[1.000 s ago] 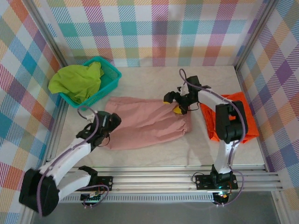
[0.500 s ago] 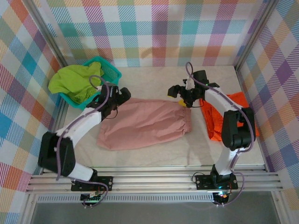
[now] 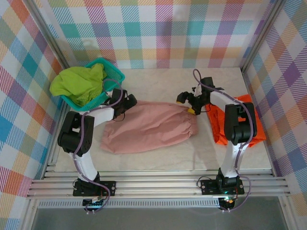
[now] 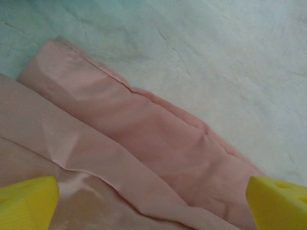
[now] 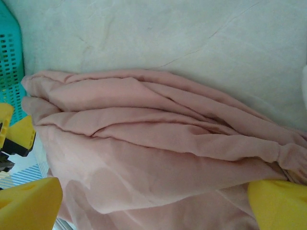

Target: Fold and stack the shorts

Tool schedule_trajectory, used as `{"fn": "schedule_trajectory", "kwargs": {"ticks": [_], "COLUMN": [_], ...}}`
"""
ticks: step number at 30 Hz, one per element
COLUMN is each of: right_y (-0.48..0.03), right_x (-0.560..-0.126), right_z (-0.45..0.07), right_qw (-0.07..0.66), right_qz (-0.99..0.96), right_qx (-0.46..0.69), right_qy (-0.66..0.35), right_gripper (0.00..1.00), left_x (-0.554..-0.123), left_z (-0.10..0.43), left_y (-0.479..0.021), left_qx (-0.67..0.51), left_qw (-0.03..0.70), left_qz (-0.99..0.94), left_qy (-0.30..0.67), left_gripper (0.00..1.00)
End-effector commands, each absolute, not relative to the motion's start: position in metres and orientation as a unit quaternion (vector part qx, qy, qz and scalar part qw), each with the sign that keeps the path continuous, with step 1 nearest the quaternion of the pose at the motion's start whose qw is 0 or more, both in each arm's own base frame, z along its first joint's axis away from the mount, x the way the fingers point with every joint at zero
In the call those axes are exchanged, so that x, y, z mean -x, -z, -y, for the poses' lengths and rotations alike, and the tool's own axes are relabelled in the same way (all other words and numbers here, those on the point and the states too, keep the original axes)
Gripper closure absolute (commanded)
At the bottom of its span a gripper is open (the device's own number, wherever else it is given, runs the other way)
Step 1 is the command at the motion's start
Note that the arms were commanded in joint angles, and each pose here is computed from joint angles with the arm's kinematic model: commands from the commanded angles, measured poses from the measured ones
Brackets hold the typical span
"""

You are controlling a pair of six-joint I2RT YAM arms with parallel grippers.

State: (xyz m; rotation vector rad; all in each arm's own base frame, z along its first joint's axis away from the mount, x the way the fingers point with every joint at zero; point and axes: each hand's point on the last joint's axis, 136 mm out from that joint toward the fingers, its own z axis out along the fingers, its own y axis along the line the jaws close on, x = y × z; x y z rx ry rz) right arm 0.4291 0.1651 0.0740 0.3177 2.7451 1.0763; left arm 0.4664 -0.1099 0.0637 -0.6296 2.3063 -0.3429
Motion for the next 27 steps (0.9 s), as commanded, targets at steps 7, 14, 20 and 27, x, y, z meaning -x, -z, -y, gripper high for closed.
{"fn": "schedule_trajectory", "kwargs": {"ticks": [7,14,20,27], "right_y": [-0.057,-0.146,-0.153,-0.104], "right_x": [-0.435,-0.420,-0.373,-0.338], "right_z": [-0.159,-0.158,-0.109,-0.085], "right_qw": [0.082,0.179,0.218,0.172], "right_qz": [-0.920,-0.899,-0.914,-0.916], "right_qx": [-0.118,-0.076,-0.134,-0.194], "right_qy": [-0.365,-0.392,-0.313,-0.306], "right_gripper": [0.01,0.00,0.02,0.04], "left_x": [-0.475,-0.466,-0.415,-0.358], "left_z": [0.081,0.093,0.119,0.155], "left_y": [-0.043,-0.138,-0.198,-0.142], "left_qx": [0.267,0.239,0.206,0.203], "left_qw": [0.369,0.413,0.392,0.332], "left_qz": [-0.884,-0.867,-0.878,-0.896], "left_qy": [0.107,0.147,0.182,0.215], "left_gripper": [0.00,0.00,0.00,0.00]}}
